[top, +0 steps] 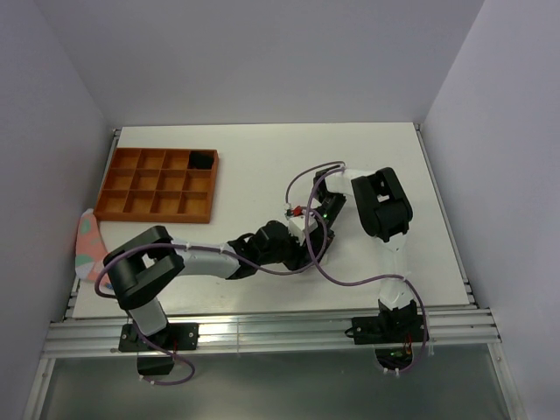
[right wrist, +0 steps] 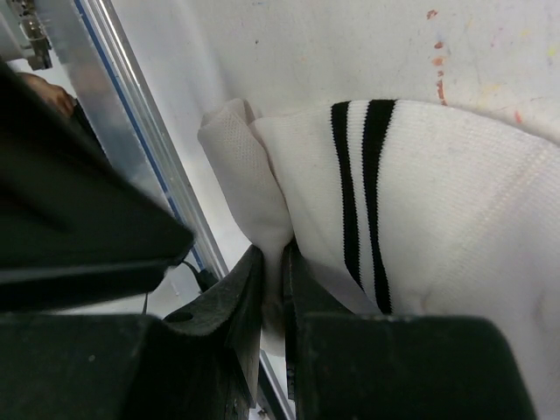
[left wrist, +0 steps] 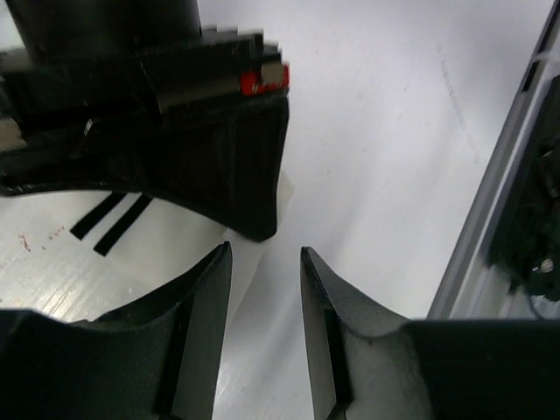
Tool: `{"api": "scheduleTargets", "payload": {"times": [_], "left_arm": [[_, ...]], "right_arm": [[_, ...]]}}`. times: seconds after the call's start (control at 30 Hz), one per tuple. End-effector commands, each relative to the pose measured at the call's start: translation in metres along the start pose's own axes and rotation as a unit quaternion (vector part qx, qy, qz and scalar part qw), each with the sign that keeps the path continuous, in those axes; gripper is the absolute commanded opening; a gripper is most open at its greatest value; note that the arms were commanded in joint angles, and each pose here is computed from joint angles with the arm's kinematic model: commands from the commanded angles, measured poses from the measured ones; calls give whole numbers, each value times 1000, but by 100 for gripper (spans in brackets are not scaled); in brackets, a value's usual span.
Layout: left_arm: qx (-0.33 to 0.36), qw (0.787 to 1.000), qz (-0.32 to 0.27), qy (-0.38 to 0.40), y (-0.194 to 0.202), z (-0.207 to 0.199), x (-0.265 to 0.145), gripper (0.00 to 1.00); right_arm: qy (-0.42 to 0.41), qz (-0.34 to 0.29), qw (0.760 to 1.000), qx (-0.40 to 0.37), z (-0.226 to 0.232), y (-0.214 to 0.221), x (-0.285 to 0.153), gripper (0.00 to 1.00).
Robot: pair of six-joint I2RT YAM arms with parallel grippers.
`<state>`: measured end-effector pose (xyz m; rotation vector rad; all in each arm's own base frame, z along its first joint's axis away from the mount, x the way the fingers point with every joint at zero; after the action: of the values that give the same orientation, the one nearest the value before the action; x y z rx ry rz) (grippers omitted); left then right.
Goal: Roll the socks
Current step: Roll the sock at the center of the board.
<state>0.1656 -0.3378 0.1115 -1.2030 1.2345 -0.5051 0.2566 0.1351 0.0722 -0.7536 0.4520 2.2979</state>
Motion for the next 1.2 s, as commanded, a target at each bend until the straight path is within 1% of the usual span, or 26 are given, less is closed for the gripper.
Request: {"api": "scheduleTargets", "payload": {"times": [0.0, 0.23, 0.47, 0.73, 0.77, 0.8, 0.9, 0.97, 1.0, 1.03, 1.07, 1.1, 1.13, 1.17], "left_arm": [[34, 999, 11, 11, 0, 0, 5, 42], [39, 999, 22, -11, 9, 7, 10, 43], [41, 998, 40, -11, 16, 13, 18, 43], [29, 998, 49, -21, 22, 22, 24, 41], [26, 998, 53, -23, 25, 24, 25, 39], [19, 998, 58, -18, 27, 24, 26, 35], [5, 997, 79, -11, 36, 24, 30, 27], [-3, 996, 90, -6, 41, 23, 32, 22], [-8, 995, 95, -1, 44, 22, 31, 16], [-12, 995, 100, 6, 45, 20, 31, 13], [-17, 994, 105, 5, 47, 20, 31, 10], [-24, 993, 117, 5, 49, 19, 30, 3], [-29, 992, 124, 7, 51, 19, 30, 0], [-34, 991, 128, 12, 52, 18, 29, 0]], "right_arm": [[32, -5, 999, -22, -13, -8, -2, 4], [31, -3, 999, -23, -12, -8, -3, 4], [31, -2, 999, -21, -13, -7, -2, 4], [29, 0, 999, -24, -13, -8, -1, 4], [29, -1, 999, -24, -13, -7, -1, 4], [31, -2, 999, -25, -13, -8, -1, 4], [40, -11, 999, -29, -12, -8, -3, 5], [52, -22, 998, -30, -12, -8, -4, 8], [56, -25, 998, -31, -11, -8, -4, 10], [66, -37, 996, -36, -10, -9, -5, 13], [71, -44, 996, -36, -9, -8, -6, 20], [81, -62, 994, -46, -6, -10, -10, 23], [85, -69, 993, -45, -5, -8, -10, 28], [92, -77, 992, -48, -3, -8, -10, 31]]}}
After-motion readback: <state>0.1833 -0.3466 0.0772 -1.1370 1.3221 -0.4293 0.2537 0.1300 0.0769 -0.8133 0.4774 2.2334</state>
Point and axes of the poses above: each gripper's point midway between its finger pads, its own x axis out along the fingers, its own z axis along the line the jaws close on, y = z × x, the point moved 9 cm from there along -x, back along the fingers, and after that the axes turned 14 degrees about x, right-handed, at the moved point
